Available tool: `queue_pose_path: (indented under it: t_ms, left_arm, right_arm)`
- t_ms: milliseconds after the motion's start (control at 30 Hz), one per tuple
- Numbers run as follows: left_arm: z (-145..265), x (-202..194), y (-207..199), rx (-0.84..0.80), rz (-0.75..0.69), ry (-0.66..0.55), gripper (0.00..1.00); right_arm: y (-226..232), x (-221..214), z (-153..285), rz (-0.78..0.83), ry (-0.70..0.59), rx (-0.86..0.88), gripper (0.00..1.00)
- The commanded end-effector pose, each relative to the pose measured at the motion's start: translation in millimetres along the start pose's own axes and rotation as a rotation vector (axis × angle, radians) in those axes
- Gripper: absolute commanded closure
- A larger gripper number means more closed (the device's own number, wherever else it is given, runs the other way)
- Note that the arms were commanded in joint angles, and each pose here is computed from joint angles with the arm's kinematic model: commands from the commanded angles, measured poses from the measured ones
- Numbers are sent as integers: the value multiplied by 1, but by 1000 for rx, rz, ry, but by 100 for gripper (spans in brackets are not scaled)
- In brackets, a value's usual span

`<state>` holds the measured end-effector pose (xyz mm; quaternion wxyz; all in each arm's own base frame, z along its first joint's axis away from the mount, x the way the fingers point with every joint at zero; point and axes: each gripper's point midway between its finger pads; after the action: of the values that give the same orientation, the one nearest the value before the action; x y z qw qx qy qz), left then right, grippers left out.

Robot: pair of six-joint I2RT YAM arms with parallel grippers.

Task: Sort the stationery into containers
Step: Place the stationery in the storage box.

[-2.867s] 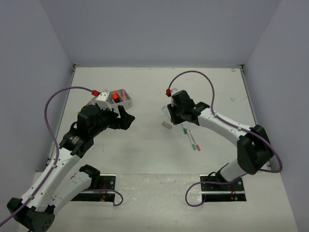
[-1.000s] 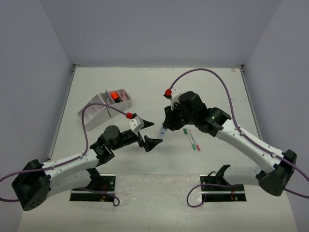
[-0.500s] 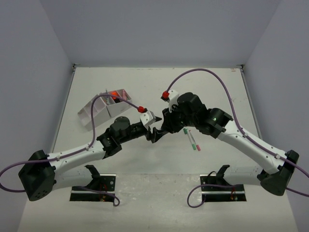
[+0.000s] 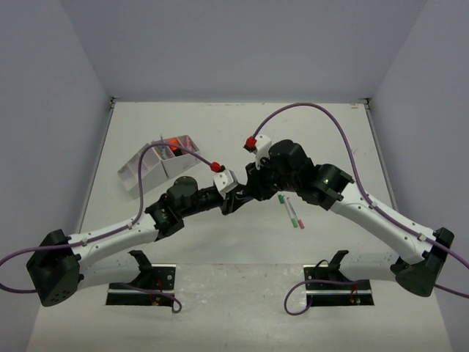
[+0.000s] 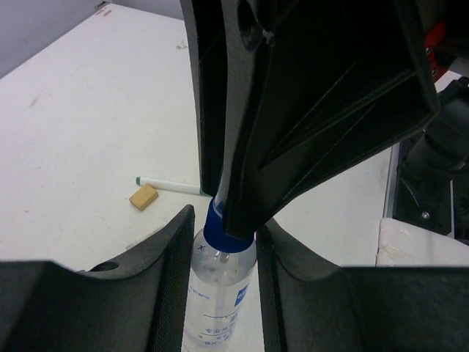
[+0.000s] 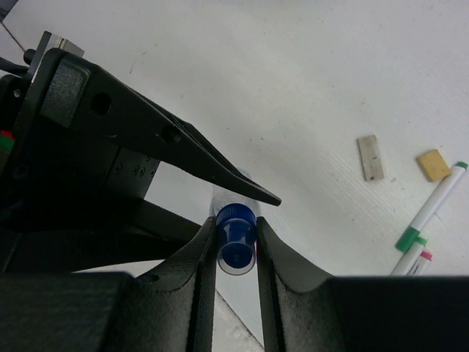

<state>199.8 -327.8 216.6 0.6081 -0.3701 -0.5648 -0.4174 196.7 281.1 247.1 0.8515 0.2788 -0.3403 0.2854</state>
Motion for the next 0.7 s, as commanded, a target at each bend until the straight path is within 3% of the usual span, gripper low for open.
queue_pose_path:
  t_ms: [0,33,67,100,333,433,467,533,633,667]
  left_arm:
    - [8,29,23,135,5,-75,100]
    - [9,30,25,151,8,-77,100]
    - [10,30,28,172,16,-80,100]
    - [11,30,31,189,22,-80,100]
    - [18,30,57,348,61,-74,100]
    - [45,36,105,663,116,-90,100]
    - [45,39,106,669,117,-81,100]
    - [90,41,158,1018,176,-78,100]
    - [160,43,218,1373,314,-89,100]
    - [184,47,237,1467,389,-147,100]
  right_arm:
    - [-2,22,13,-26,-112,-34,41]
    - [-5,24,14,-33,-127,-49,20]
    - [-6,25,15,-41,-141,-56,5]
    - [-8,28,18,-48,-156,-70,1]
    - [-31,36,29,-120,-223,-175,1]
    - [-56,42,56,-190,-327,-266,1]
    - [-63,38,55,-199,-324,-289,1]
    - [-70,41,70,-215,-394,-295,1]
    - [-70,38,78,-198,-441,-271,1]
    - [-68,36,76,-188,-440,-256,1]
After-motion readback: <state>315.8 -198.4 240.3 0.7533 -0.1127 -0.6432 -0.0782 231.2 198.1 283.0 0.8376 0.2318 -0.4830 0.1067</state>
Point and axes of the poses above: each gripper's point midway between its finger pads, its own z axis back along the fingers, its own y axis along the line the jaws close on, x = y × z, and after that the axes turned 3 degrees about -z, right-handed
